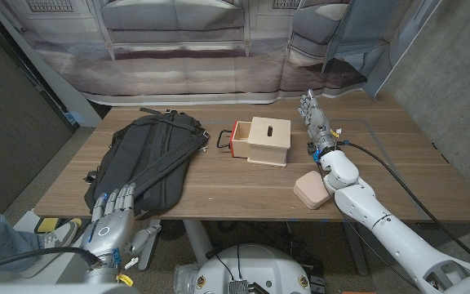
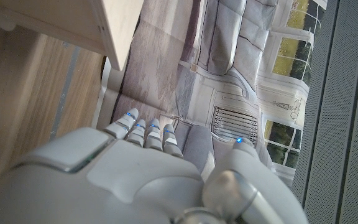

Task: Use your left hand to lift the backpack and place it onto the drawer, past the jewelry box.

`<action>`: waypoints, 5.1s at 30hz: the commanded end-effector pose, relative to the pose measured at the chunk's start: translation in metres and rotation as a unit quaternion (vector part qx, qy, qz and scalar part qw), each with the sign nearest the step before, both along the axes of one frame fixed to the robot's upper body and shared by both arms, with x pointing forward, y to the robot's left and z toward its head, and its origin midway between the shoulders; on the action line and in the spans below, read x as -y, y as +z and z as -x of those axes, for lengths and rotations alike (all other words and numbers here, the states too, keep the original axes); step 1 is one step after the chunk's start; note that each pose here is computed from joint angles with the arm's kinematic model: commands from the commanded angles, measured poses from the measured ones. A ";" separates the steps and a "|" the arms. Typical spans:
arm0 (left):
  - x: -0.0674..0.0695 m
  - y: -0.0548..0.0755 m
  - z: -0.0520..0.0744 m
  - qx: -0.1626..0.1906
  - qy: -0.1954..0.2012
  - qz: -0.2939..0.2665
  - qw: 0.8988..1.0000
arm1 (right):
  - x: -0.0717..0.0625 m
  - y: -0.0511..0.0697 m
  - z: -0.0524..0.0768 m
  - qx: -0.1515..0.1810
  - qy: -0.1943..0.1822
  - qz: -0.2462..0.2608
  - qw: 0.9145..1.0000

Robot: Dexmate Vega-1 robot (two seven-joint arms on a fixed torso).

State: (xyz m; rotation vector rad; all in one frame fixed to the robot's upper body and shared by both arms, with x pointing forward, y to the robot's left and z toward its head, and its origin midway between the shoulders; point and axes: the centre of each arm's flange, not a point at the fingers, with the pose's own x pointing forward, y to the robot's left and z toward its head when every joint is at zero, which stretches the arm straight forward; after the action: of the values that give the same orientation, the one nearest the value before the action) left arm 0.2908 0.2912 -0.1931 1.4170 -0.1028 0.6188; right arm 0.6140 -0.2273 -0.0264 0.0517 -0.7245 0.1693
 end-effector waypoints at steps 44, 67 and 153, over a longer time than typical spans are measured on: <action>-0.003 -0.018 -0.052 -0.022 0.074 -0.057 0.995 | 0.002 -0.017 -0.005 -0.020 -0.009 -0.020 1.000; -0.003 -0.012 -0.066 -0.013 0.107 -0.089 0.990 | 0.003 -0.024 -0.007 -0.030 -0.011 -0.033 0.999; -0.023 -0.005 -0.110 0.087 -0.005 0.073 0.994 | 0.018 -0.042 -0.006 -0.047 -0.026 -0.074 0.996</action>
State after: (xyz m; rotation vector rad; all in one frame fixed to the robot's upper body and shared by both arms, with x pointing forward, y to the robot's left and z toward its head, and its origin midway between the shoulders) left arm 0.3985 0.3089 -0.2012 1.3123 -0.1550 0.7322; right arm 0.6217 -0.2432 -0.0653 0.1682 -0.6424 0.0750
